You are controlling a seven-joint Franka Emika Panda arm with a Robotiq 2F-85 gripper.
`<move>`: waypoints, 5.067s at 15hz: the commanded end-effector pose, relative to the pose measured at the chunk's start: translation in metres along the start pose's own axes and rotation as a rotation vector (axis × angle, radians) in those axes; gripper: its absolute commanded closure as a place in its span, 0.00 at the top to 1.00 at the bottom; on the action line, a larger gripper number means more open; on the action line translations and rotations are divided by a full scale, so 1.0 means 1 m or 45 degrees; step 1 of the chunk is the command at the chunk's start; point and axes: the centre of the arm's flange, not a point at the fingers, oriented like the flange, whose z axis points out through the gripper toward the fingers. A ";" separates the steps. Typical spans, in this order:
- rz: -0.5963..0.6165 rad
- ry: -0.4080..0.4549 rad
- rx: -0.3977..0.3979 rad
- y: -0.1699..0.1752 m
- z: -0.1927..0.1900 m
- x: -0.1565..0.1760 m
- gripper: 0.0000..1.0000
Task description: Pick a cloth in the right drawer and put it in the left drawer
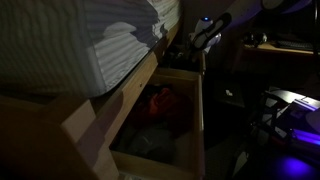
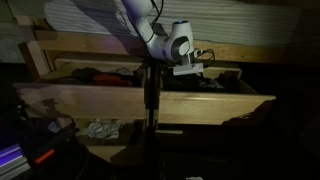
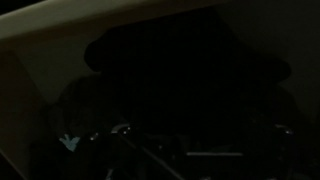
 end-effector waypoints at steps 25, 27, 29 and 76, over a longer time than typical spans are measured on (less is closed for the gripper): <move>0.225 -0.069 0.061 -0.019 0.073 -0.018 0.60; 0.225 -0.066 0.053 -0.018 0.072 -0.018 0.46; 0.225 -0.064 0.039 -0.017 0.071 -0.017 0.32; -0.201 0.284 0.454 -0.181 -0.610 0.081 0.02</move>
